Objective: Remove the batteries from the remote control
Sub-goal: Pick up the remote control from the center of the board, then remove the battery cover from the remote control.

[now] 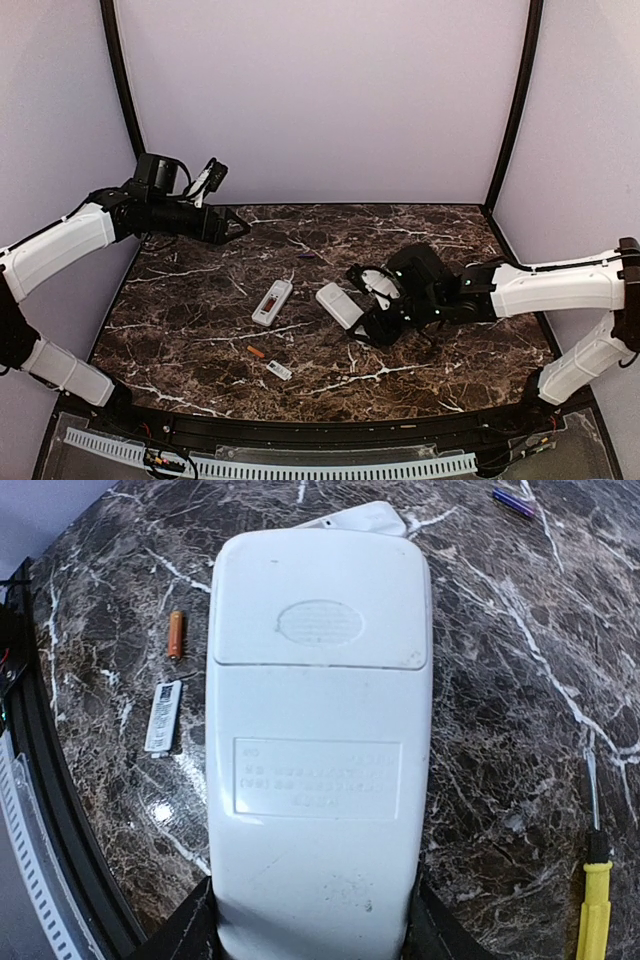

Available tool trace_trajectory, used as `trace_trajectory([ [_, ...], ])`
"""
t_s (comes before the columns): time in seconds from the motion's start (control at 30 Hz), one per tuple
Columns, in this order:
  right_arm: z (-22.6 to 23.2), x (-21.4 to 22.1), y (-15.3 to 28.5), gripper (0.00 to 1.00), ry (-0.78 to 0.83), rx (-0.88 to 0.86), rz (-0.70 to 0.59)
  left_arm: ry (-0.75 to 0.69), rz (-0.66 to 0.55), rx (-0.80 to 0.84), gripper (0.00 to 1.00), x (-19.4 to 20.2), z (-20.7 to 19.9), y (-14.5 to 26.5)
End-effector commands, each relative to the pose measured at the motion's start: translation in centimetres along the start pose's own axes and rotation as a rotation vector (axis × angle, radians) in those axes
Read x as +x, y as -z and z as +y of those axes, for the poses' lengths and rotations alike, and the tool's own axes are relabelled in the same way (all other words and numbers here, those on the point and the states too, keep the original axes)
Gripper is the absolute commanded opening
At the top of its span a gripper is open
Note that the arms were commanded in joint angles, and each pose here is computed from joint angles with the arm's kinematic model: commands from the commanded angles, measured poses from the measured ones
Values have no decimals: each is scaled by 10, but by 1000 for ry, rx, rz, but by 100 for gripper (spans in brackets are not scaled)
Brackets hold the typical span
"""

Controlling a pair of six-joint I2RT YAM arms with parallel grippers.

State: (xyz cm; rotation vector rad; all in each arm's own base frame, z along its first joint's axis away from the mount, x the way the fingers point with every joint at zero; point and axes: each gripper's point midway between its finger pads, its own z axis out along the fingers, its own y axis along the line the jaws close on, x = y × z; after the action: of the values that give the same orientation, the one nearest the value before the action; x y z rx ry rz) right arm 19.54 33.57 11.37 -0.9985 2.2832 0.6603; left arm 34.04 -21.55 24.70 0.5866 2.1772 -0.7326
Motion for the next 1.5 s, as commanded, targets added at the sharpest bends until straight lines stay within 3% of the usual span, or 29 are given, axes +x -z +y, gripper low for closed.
trace_trajectory([
  [0.0,17,-17,10,0,88,-91,-59,48,-21,208,83,-12,-37,2],
  [0.27,23,-35,8,0,118,-97,-34,143,83,397,83,6,-69,-16],
  [0.5,25,-49,-4,0,136,-98,-38,122,196,456,84,36,-99,-33],
  [0.77,24,-55,-8,0,150,-86,-30,202,312,468,84,61,-99,-61],
  [1.47,35,-68,-24,0,209,-31,-16,331,372,509,81,72,-99,-77],
])
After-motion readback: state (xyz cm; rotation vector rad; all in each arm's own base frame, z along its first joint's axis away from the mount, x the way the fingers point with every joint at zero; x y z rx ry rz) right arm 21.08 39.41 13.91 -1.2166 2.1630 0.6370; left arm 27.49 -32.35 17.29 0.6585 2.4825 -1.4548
